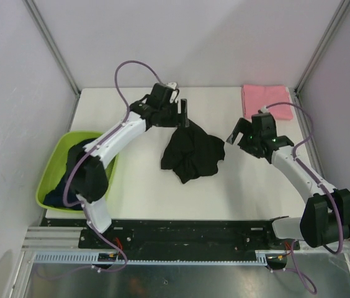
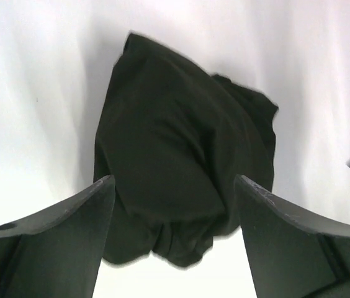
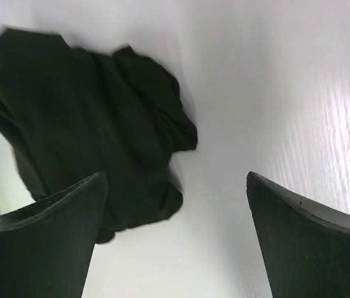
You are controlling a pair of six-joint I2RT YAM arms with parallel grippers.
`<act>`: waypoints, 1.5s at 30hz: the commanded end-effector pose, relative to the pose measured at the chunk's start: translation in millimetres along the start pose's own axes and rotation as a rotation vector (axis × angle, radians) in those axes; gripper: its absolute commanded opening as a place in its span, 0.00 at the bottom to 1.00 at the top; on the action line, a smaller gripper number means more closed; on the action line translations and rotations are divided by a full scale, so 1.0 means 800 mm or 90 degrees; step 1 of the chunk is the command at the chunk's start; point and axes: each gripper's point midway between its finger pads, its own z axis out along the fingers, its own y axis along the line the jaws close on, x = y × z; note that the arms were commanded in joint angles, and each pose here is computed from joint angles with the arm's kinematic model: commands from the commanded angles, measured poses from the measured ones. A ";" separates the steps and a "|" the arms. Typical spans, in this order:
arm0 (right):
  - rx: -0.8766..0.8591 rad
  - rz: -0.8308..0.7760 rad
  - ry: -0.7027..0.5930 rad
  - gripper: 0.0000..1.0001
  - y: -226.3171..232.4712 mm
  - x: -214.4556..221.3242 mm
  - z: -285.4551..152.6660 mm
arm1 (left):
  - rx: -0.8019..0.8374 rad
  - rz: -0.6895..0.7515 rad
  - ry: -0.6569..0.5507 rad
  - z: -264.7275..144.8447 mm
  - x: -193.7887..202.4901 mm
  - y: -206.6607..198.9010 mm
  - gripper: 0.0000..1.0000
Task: Fold and stack the t-shirts
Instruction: Move the tshirt to the center of the board
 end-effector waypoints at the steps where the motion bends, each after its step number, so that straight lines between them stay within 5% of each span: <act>1: -0.006 -0.007 -0.006 0.98 -0.006 0.018 0.011 | 0.076 0.060 -0.035 -0.078 0.018 -0.039 0.78; 8: 0.046 0.032 -0.019 0.96 -0.052 0.023 0.011 | 0.094 0.141 0.064 -0.064 0.135 -0.080 0.58; 17: 0.082 0.090 -0.056 0.96 -0.098 0.008 -0.012 | 0.098 0.208 0.138 0.012 0.198 -0.145 0.69; 28: 0.056 0.104 -0.028 0.96 -0.100 0.029 -0.004 | -0.047 0.243 0.117 0.085 0.220 -0.119 0.70; 31: 0.044 0.106 -0.019 0.96 -0.096 0.032 0.005 | -0.088 0.242 0.096 0.090 0.216 -0.107 0.54; 34: 0.031 0.104 -0.017 0.95 -0.088 0.033 0.014 | -0.119 0.235 0.061 0.078 0.199 -0.098 0.19; 36: 0.022 0.099 -0.017 0.95 -0.082 0.033 0.022 | -0.132 0.226 0.026 0.058 0.179 -0.096 0.05; 45: -0.019 0.066 0.002 0.90 -0.044 0.052 0.068 | -0.133 0.139 -0.196 -0.118 0.062 -0.077 0.00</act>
